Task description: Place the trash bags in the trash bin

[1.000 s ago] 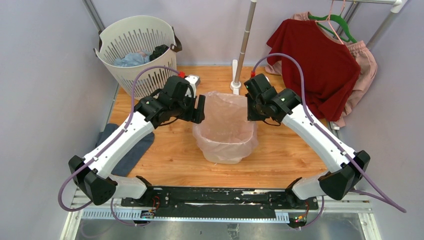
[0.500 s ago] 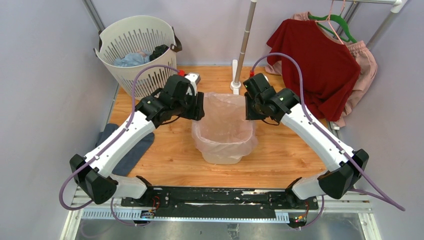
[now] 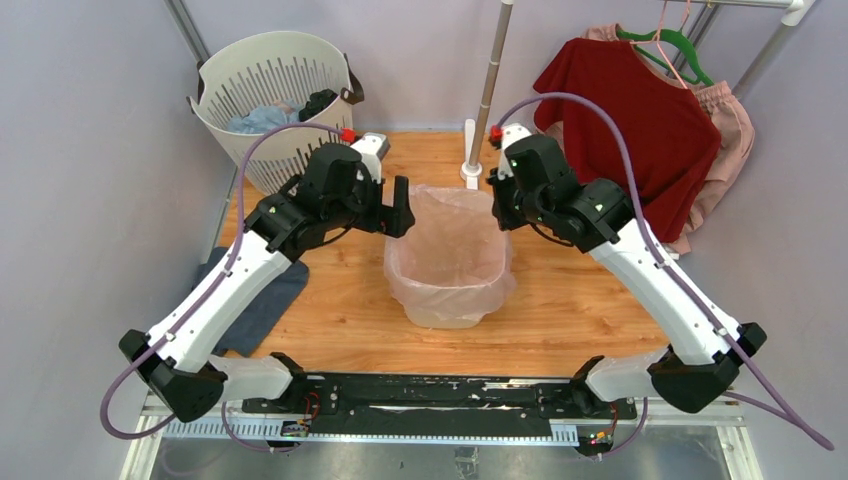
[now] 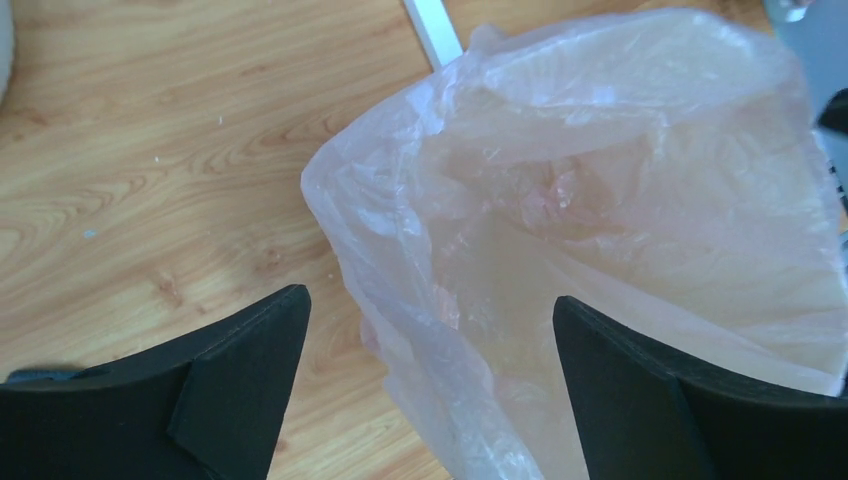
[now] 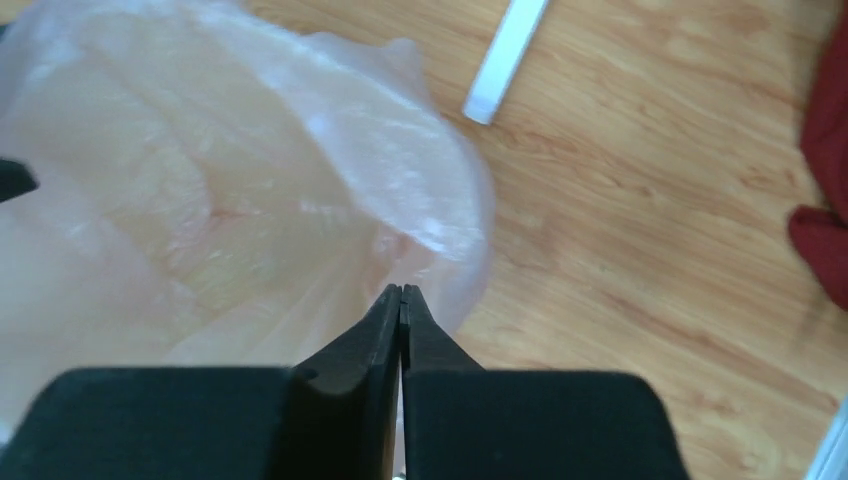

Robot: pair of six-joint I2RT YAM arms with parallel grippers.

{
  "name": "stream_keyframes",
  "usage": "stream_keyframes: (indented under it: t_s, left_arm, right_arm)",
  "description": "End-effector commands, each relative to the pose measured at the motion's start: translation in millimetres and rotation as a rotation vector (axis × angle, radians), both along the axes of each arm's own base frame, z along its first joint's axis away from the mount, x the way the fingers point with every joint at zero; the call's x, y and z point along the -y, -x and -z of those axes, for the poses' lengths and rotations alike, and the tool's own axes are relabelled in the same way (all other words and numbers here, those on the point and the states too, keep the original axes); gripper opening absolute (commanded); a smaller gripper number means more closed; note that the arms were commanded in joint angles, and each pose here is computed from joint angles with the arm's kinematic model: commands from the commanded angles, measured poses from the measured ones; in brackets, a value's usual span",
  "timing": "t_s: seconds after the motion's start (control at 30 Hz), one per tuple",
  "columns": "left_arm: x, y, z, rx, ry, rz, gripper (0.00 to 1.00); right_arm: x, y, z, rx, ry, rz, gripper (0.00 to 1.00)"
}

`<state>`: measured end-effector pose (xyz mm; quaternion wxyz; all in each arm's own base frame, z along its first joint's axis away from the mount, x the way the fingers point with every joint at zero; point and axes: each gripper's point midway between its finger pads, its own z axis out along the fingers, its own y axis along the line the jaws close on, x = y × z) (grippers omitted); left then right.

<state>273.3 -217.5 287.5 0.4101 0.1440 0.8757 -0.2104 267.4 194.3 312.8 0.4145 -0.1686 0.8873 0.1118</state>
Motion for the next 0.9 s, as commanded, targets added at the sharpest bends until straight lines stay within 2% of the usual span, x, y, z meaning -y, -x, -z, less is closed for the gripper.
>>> stream_keyframes:
  t_s: [0.0,0.13,0.37,0.67,0.87]
  left_arm:
    - [-4.5,1.6,-43.5,0.112,0.066,0.002,0.99]
    - [-30.8,3.2,-57.2,0.184,0.054,-0.098,1.0]
    - [-71.2,18.3,-59.9,0.248,0.033,-0.217,1.0]
    - [-85.0,26.1,-48.5,0.239,0.003,-0.247,1.0]
    - [-81.7,24.1,-41.7,0.226,0.002,-0.241,1.0]
  right_arm:
    - [-37.9,15.3,-3.5,0.08,0.096,-0.262,0.0]
    - [-67.4,27.7,16.3,0.086,0.191,-0.456,0.0]
    - [-99.1,40.6,61.7,0.001,0.222,-0.661,0.0]
    - [-86.0,40.1,165.8,-0.182,0.453,-0.726,0.0]
    - [-72.5,37.1,202.9,-0.246,0.559,-0.712,0.0]
